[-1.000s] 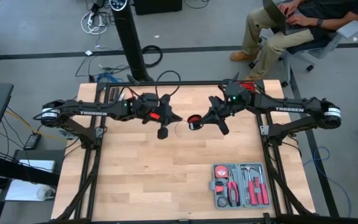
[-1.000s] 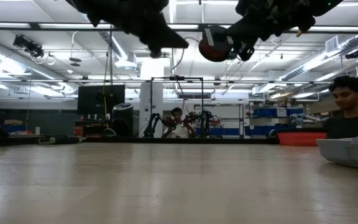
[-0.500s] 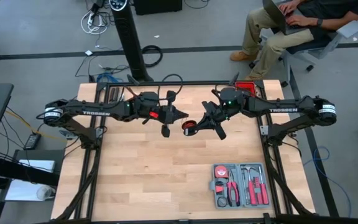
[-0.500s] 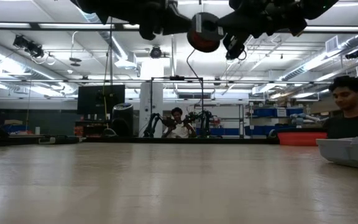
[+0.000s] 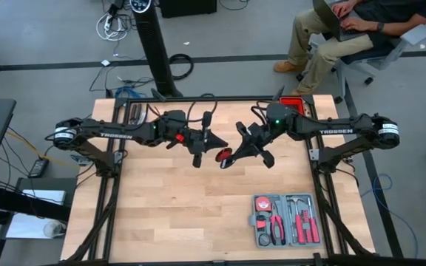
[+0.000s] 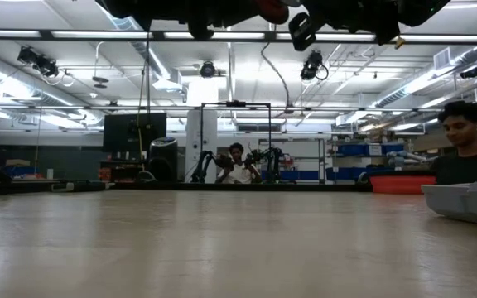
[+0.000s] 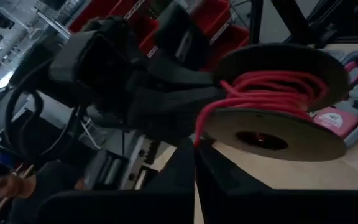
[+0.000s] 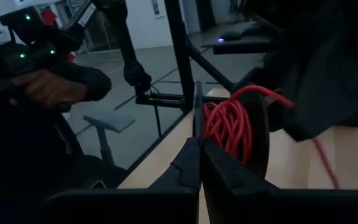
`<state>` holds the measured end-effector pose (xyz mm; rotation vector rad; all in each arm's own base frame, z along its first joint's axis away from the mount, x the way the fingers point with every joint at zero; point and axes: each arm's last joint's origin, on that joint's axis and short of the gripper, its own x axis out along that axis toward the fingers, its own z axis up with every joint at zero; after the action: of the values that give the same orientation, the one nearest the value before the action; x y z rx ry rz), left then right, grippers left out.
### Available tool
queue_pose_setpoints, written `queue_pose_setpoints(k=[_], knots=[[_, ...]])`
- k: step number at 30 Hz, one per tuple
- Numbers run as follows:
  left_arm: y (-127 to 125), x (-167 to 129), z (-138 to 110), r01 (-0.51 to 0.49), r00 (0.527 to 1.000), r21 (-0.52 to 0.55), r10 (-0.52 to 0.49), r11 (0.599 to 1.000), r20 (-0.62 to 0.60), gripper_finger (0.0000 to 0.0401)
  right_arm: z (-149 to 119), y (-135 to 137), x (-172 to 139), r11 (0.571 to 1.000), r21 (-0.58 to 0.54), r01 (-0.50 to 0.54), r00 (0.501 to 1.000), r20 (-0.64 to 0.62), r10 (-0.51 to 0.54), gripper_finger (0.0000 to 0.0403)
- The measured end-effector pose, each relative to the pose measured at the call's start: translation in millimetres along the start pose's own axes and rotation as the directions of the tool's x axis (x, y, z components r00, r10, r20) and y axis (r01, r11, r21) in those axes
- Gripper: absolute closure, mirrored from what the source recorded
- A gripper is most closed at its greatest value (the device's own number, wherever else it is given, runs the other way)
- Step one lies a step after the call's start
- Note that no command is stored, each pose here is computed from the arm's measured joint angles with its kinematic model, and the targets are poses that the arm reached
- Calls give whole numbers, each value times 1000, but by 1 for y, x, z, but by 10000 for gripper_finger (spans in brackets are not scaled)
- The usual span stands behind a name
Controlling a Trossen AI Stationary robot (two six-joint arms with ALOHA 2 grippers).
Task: Coil cords
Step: Coil the wire
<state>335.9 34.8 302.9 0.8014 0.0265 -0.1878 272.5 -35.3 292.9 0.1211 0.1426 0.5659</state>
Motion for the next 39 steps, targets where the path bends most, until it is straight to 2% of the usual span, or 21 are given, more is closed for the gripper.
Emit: queue_pose_setpoints(k=[4, 10, 14, 18, 23, 31, 34, 39], knots=[[-2, 2, -1, 11, 1000, -8, -11, 1000, -1, 365, 0, 0, 0, 1000, -4, 0, 1000, 0, 0, 402], [-5, 12, -9, -32, 999, -112, 30, 993, -17, 310, 1, 2, 2, 1000, -29, -3, 1000, 11, 4, 402], [-10, 21, -17, -38, 999, -157, 37, 987, -11, 303, 2, 3, 2, 999, -47, -5, 1000, 13, 6, 402], [-10, 21, -17, -48, 999, -157, 47, 986, -13, 303, 1, 3, 2, 999, -42, -4, 1000, 8, 4, 402], [-7, 17, -15, -95, 994, -187, 85, 978, -63, 302, 1, 3, 1, 1000, -26, -16, 1000, 1, 16, 402], [-18, 16, -25, -7, 987, -257, -35, 966, -158, 302, 2, -1, -3, 1000, -22, 2, 1000, 10, -2, 401], [-21, 15, -28, 16, 977, -320, -82, 947, -196, 302, 2, -3, -4, 1000, -21, 9, 1000, 12, -9, 401], [-12, 15, -20, 62, 944, -392, -181, 918, -276, 302, 3, -4, -6, 1000, -21, 12, 1000, 21, -12, 401]])
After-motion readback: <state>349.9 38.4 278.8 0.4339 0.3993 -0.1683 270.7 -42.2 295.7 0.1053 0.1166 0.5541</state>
